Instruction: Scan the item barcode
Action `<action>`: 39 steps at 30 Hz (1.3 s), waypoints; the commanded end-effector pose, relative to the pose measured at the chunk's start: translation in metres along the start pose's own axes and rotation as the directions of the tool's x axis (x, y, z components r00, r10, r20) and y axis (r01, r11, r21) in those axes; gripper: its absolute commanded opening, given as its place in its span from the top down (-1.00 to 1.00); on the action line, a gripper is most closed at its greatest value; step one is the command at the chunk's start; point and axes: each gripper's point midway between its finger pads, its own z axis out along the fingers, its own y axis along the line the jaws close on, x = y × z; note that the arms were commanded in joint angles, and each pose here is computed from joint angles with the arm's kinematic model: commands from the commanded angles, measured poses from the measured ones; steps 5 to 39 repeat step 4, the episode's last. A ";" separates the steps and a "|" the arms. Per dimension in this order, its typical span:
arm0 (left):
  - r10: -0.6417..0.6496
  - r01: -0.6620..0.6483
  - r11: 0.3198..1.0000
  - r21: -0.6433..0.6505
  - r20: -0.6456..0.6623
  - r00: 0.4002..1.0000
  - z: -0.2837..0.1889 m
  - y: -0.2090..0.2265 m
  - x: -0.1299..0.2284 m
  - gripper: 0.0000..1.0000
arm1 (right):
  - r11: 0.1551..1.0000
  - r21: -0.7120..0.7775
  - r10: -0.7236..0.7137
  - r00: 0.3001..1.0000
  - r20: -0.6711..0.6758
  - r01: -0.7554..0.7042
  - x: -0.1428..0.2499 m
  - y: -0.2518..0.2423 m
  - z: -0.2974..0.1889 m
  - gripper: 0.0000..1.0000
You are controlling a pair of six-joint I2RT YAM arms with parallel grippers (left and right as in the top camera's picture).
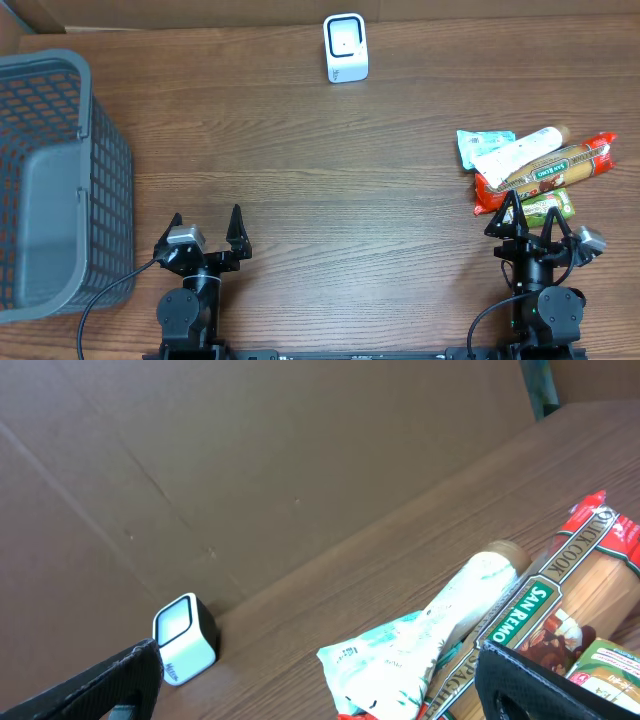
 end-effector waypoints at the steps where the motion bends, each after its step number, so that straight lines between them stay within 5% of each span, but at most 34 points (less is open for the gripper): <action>1: 0.016 -0.016 1.000 0.003 0.003 1.000 0.000 -0.001 0.000 -0.99 | 1.000 -0.005 -0.005 1.000 0.005 0.005 0.001 0.000 0.000 -1.00; 39: 0.016 -0.016 1.000 0.004 0.003 1.000 0.000 -0.001 0.000 -0.99 | 1.000 -0.005 -0.005 1.000 0.005 0.005 0.001 0.000 0.000 -1.00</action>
